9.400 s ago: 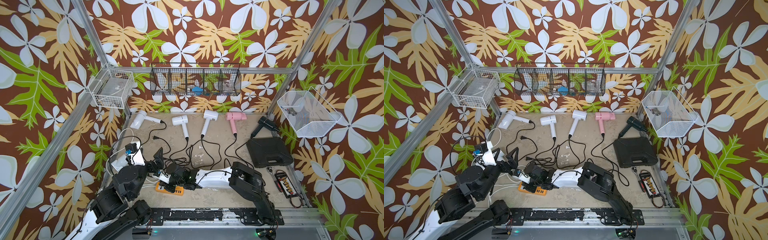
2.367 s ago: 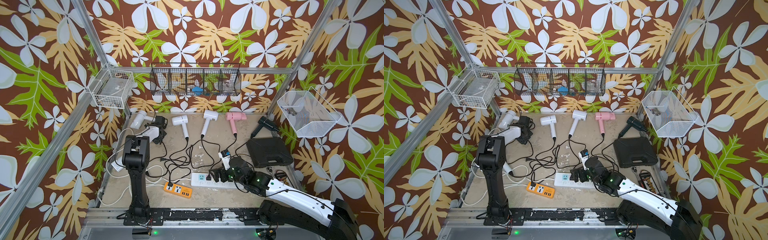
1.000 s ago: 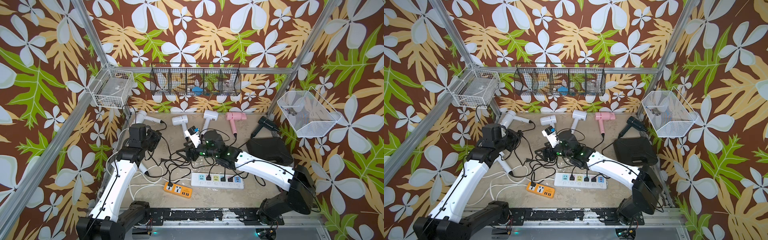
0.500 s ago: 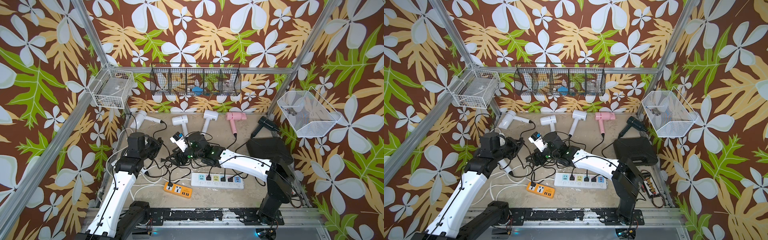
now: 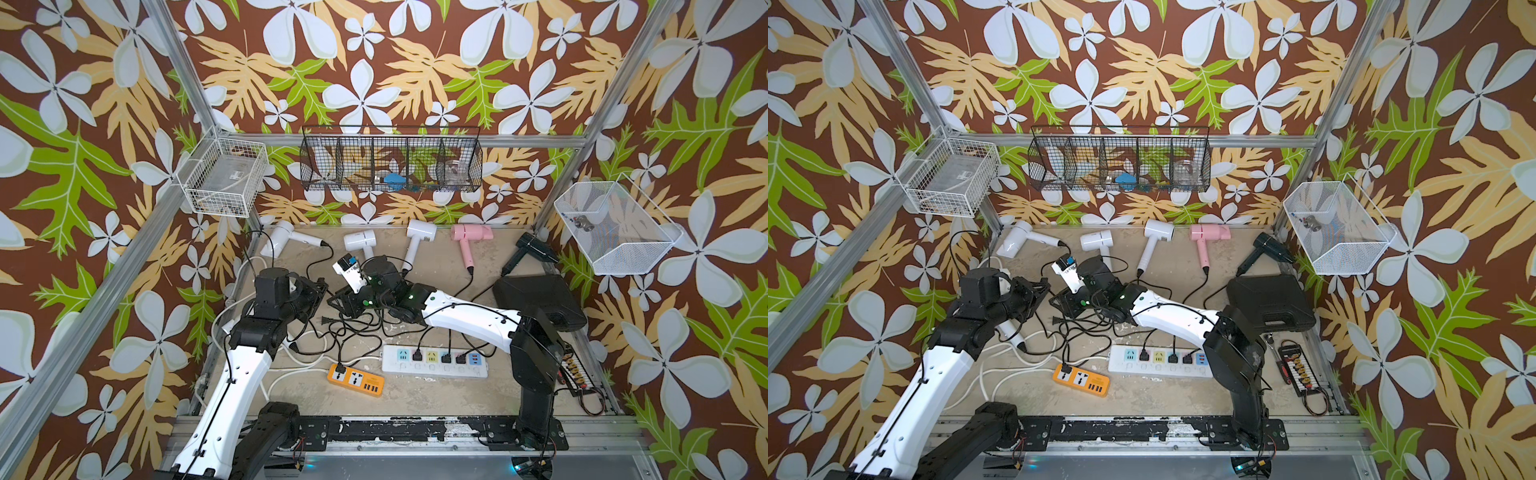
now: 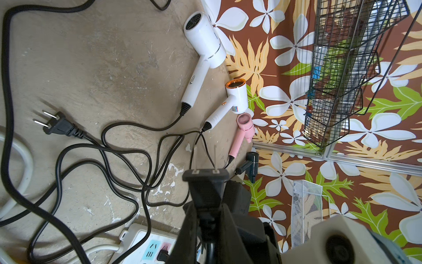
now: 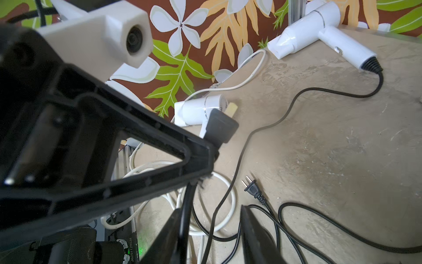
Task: Charge the blow dryers
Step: Pick up the plug from the center of the board.
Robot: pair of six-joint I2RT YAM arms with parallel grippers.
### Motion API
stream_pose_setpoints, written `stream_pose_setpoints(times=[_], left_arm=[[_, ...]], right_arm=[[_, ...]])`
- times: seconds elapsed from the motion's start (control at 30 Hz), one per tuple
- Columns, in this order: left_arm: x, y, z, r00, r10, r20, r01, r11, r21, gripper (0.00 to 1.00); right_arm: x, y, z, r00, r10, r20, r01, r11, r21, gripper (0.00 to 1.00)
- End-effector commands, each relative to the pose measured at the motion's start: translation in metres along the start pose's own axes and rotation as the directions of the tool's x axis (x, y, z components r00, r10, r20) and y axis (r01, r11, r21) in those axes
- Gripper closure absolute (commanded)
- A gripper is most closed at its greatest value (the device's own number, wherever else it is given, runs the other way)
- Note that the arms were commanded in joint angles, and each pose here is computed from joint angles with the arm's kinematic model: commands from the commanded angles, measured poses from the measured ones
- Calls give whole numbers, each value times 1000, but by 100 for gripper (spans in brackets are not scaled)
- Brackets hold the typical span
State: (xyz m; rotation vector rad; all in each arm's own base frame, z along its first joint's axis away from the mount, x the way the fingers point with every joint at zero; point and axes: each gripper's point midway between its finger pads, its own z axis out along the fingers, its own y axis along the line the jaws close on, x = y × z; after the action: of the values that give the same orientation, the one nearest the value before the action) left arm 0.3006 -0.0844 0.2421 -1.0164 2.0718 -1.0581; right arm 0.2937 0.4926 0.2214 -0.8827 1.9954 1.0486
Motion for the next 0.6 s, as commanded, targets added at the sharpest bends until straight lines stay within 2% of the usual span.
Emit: stream_pose_setpoints(times=[0.0, 0.1, 0.27, 0.3, 0.47, 0.57], left_arm=[[1, -3, -1, 1000, 3, -2, -3, 1000, 17, 100], [2, 2, 1, 1000, 1, -2, -1, 1000, 7, 100], [6, 12, 4, 1000, -12, -12, 12, 1000, 7, 100], [7, 14, 4, 1000, -14, -11, 14, 1000, 11, 100], [11, 23, 9, 999, -2, -32, 2, 1000, -12, 100], [12, 29, 12, 999, 6, -37, -7, 1000, -29, 92]], right_arm=[[-10, 1, -3, 999, 4, 36, -4, 1000, -16, 56], [-9, 10, -1, 999, 0, 32, 2, 997, -74, 59], [2, 13, 9, 1000, 13, -8, -13, 993, -120, 96], [4, 12, 9, 1000, 14, -13, -16, 993, -117, 100], [5, 11, 3, 1000, 5, -3, -6, 994, -109, 100], [2, 10, -1, 1000, -4, -4, 3, 994, -112, 100]])
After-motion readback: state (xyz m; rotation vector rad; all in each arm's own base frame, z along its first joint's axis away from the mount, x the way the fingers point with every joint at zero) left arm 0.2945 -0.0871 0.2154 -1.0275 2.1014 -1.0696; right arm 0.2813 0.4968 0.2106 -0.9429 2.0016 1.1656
